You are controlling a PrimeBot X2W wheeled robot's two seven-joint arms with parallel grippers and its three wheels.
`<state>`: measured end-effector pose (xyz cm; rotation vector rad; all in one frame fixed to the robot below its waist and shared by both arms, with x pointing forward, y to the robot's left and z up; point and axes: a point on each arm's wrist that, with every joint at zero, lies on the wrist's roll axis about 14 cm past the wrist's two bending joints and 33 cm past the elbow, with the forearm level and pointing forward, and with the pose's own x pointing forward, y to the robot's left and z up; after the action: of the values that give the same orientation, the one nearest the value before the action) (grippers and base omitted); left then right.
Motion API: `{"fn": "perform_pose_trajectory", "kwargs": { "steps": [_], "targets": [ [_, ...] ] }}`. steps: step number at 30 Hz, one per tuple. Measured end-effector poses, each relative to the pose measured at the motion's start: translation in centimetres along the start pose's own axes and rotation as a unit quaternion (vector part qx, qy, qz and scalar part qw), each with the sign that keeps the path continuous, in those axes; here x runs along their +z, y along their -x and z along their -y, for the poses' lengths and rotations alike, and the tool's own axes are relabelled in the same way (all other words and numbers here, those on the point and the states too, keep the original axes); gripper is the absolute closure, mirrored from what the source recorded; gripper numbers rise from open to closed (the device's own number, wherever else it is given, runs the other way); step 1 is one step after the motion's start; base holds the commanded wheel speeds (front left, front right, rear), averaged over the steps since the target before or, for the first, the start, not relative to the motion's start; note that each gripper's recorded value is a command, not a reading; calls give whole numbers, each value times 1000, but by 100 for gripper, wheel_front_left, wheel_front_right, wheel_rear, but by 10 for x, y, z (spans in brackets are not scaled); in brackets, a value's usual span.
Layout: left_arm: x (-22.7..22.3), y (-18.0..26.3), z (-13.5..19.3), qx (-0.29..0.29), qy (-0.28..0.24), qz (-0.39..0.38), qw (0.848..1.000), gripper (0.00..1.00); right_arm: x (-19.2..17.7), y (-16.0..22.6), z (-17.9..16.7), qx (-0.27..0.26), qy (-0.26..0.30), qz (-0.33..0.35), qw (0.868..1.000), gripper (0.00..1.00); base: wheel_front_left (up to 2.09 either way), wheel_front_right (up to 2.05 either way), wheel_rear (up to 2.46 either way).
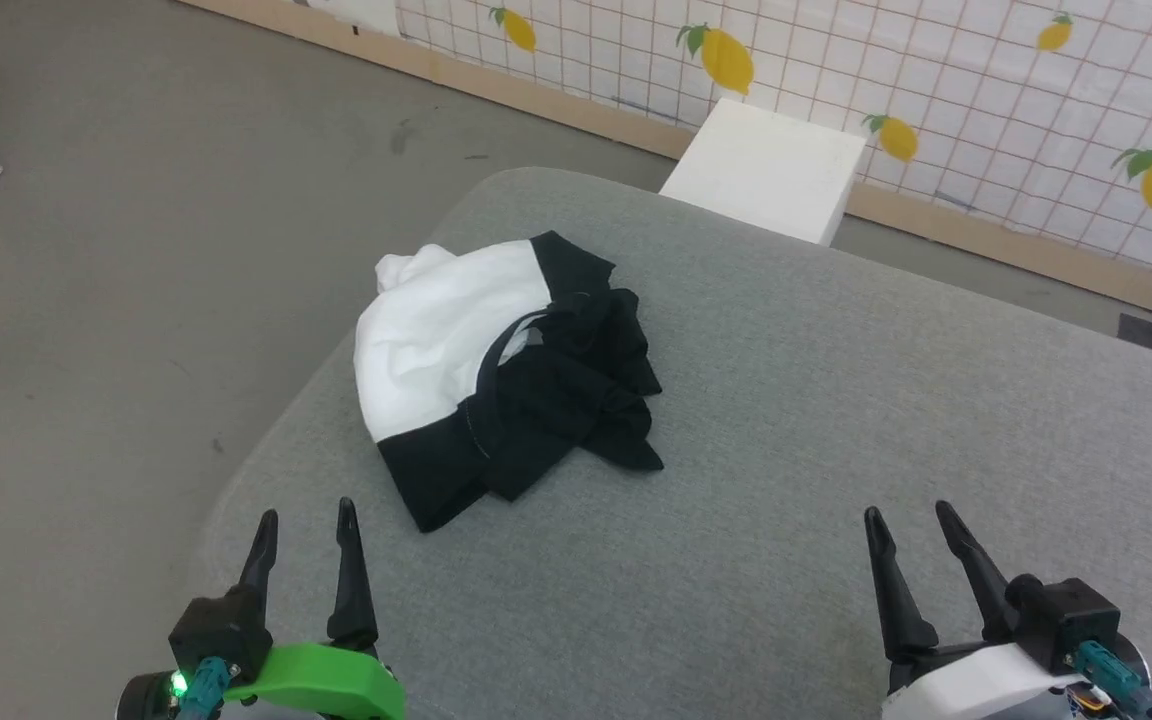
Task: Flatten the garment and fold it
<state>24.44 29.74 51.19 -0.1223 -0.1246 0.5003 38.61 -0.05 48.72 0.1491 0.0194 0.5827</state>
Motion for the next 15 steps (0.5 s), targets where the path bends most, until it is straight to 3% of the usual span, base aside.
{"fn": "perform_pose_trajectory", "kwargs": {
  "steps": [15],
  "targets": [
    [-3,-1,3,-1,2,-4,1000,0,-4,1,2,-3,-2,-3,1000,0,0,0,0]
  ]
}}
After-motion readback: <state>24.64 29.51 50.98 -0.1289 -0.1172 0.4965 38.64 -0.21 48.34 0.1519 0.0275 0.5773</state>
